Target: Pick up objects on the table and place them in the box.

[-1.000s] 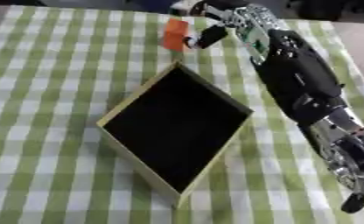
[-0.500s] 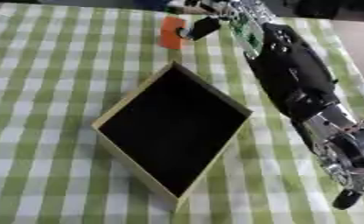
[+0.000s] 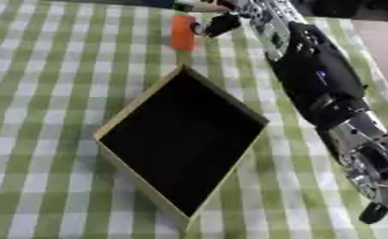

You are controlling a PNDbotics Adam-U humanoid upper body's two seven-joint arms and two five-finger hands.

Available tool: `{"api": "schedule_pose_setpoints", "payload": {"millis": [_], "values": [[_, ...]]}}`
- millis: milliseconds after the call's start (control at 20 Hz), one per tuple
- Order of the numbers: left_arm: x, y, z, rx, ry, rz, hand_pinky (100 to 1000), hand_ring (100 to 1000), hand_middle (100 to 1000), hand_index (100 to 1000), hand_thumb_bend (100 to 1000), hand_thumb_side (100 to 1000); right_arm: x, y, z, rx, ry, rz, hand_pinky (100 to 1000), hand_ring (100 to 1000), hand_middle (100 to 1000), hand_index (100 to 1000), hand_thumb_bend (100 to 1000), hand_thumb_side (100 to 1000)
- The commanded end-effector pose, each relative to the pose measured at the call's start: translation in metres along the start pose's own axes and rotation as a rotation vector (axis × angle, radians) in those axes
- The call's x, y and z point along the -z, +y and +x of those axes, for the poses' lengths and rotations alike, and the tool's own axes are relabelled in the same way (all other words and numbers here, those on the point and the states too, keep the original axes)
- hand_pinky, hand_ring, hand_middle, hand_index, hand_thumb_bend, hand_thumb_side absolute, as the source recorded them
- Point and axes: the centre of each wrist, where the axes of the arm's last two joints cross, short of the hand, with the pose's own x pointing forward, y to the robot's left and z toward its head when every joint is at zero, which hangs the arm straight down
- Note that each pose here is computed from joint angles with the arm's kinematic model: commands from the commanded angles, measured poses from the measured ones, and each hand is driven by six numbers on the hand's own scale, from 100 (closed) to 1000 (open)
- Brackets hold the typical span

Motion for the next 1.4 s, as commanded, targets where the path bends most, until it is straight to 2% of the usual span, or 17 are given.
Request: {"api": "schedule_pose_setpoints", "payload": {"millis": [50, 200, 400, 850, 1150, 1400], "values": [[0.007, 0.002, 0.005, 0.005, -0.035, -0.007, 783, 723, 775, 747, 461, 621, -0.005, -0.022, -0.002, 0.009, -0.001, -0.046, 871, 890, 866, 918, 311, 591], [0.007, 0.002, 0.005, 0.008, -0.033, -0.007, 782, 723, 774, 746, 459, 622, -0.004, -0.021, -0.001, 0.024, -0.008, -0.037, 868, 888, 865, 917, 304, 595], [0.002, 0.006, 0.003, 0.03, -0.012, -0.009, 782, 721, 774, 744, 458, 625, -0.003, -0.023, 0.007, 0.02, -0.066, 0.003, 860, 888, 863, 917, 283, 613], [0.002, 0.007, 0.002, 0.042, -0.013, -0.026, 783, 723, 774, 744, 464, 623, -0.009, -0.05, 0.016, 0.08, -0.134, -0.014, 853, 875, 859, 916, 246, 637], [0.004, 0.006, 0.003, 0.039, -0.02, -0.027, 783, 723, 774, 744, 463, 624, -0.008, -0.044, 0.018, 0.091, -0.181, 0.055, 855, 883, 865, 919, 274, 651], [0.006, 0.005, 0.004, 0.034, -0.025, -0.027, 784, 723, 773, 743, 464, 625, -0.006, -0.038, 0.02, 0.079, -0.203, 0.098, 859, 892, 870, 920, 275, 615]]}}
